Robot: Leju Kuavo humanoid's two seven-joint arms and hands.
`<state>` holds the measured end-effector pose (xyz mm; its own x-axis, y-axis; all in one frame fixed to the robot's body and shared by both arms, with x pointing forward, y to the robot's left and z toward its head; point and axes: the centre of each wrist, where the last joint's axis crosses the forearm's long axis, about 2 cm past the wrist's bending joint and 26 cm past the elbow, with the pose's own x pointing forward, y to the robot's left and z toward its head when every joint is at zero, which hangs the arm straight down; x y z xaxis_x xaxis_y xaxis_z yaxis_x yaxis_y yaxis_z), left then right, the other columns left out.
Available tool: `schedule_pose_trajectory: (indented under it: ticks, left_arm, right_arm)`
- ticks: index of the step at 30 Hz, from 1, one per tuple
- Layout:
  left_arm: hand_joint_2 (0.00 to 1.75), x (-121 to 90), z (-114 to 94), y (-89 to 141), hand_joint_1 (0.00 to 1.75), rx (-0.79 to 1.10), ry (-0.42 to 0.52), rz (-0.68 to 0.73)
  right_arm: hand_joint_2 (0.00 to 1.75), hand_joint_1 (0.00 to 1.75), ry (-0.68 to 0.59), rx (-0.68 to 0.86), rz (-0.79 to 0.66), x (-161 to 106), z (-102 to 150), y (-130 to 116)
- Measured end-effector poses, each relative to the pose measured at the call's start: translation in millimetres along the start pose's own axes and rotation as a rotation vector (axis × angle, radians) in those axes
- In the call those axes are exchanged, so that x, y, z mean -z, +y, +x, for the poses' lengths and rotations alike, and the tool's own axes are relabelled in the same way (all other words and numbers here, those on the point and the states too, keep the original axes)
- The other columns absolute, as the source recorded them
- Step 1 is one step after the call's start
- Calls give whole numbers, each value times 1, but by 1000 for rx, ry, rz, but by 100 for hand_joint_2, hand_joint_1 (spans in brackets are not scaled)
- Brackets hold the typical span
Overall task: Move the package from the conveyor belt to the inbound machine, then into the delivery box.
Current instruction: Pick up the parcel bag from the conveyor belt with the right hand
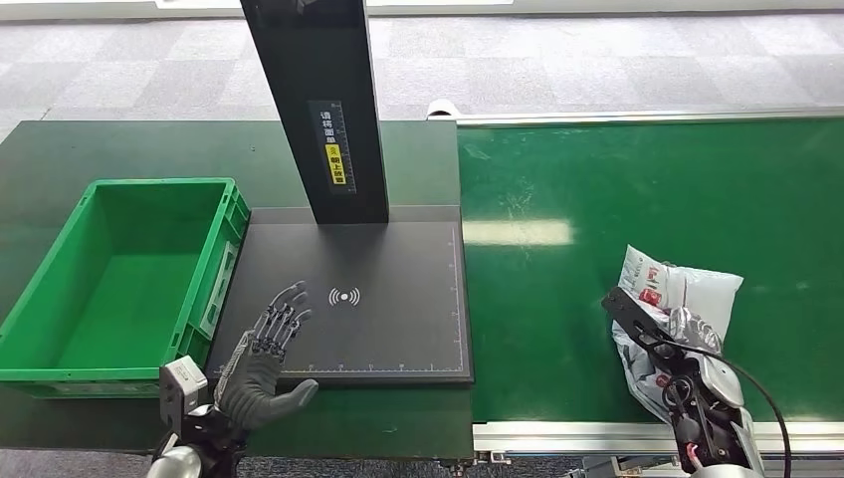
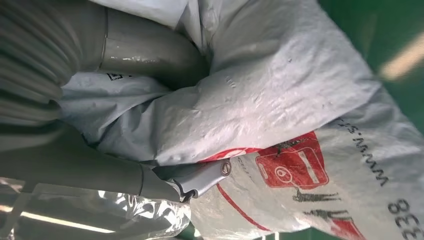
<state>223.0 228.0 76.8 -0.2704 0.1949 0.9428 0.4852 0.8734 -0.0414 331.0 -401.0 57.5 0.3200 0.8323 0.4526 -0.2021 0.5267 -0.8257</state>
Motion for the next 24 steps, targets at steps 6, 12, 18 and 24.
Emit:
schedule_pose_trajectory:
  ticks: [6, 12, 18, 24]
  left_arm:
    - [175, -5, 1, 1, 0, -1, -18, 9]
    - [175, -7, 0, 2, 0, 0, -24, 12]
    - [175, -7, 1, 3, 0, 4, -22, 10]
    - [175, -7, 1, 3, 0, 4, -22, 9]
  right_arm:
    - [175, 175, -238, 186, -183, -5, 14, -9]
    - [175, 175, -362, 239, -425, -20, 25, -26]
    - [175, 175, -389, 249, -474, -29, 29, -32]
    - [175, 175, -399, 252, -491, -32, 31, -34]
